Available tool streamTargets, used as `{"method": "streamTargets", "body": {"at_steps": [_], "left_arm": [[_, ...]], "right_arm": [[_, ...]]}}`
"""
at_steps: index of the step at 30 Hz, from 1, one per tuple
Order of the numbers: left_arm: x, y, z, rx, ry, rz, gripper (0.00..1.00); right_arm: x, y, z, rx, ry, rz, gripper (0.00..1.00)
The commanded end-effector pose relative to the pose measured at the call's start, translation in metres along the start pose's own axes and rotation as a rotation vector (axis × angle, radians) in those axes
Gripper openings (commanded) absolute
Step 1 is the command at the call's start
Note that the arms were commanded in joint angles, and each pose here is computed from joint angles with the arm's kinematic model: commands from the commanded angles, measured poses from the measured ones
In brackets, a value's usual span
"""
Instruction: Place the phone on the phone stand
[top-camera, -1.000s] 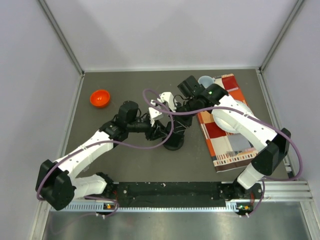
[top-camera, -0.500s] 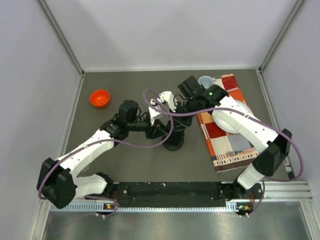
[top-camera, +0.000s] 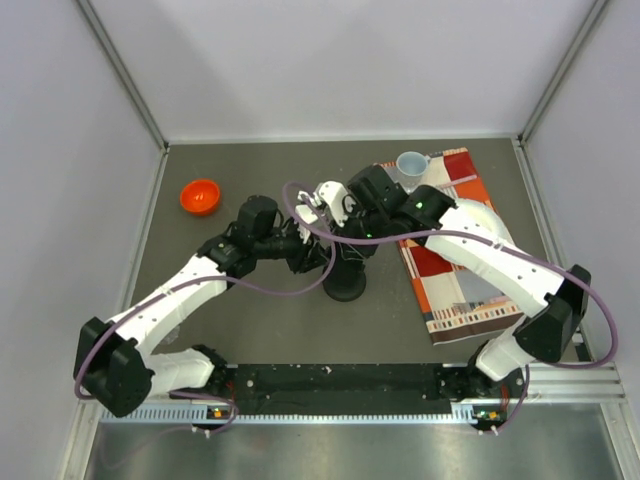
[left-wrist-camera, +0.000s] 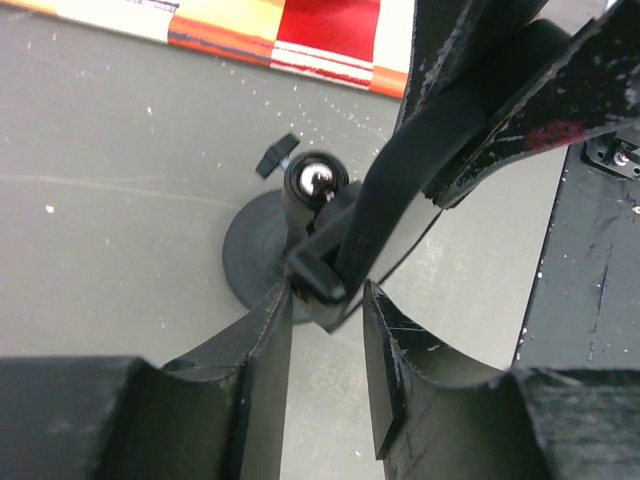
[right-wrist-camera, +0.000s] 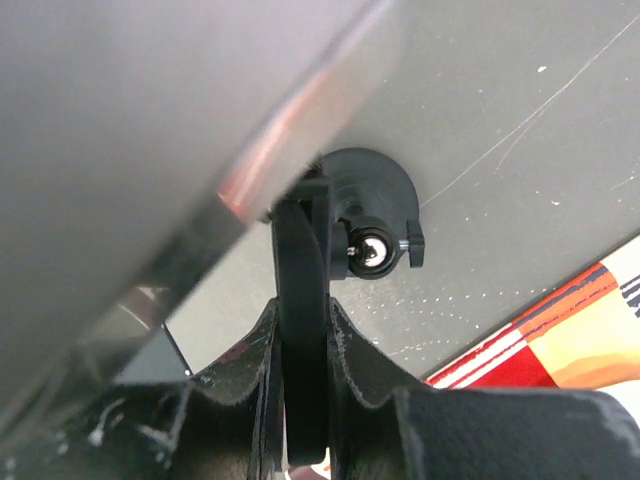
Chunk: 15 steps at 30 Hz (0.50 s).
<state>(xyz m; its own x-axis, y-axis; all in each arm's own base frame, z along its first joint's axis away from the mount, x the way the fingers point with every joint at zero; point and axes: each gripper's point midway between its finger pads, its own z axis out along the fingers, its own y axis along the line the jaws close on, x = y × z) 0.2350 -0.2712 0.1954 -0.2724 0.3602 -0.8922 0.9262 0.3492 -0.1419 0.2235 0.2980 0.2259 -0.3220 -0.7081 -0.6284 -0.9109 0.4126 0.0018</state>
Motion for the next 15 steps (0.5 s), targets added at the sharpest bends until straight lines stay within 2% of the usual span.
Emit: {"method": "streamTargets", "body": {"at_steps": [1,5,7,12,15], "left_arm": [[-0.006,-0.029,-0.009,0.046,-0.021,-0.193,0.00],[-0.006,-0.021,-0.009,-0.008,-0.028,-0.221,0.00],[-0.004,-0.027,-0.010,0.020,-0.027,-0.228,0.00],[-0.017,-0.022,-0.020,-0.038,-0.088,-0.211,0.00],[-0.023,-0.027,-0.033,-0.052,-0.106,-0.209,0.22]], "right_arm": [[0.005,-0.017,0.016,0.108,0.033,-0.118,0.00],[-0.002,-0.023,0.010,0.146,0.035,-0.092,0.00],[0.000,-0.021,0.010,0.140,0.050,-0.090,0.00],[0.004,0.004,0.016,-0.019,0.030,-0.153,0.00],[0.003,0.016,0.015,-0.101,0.006,-0.190,0.00]]}}
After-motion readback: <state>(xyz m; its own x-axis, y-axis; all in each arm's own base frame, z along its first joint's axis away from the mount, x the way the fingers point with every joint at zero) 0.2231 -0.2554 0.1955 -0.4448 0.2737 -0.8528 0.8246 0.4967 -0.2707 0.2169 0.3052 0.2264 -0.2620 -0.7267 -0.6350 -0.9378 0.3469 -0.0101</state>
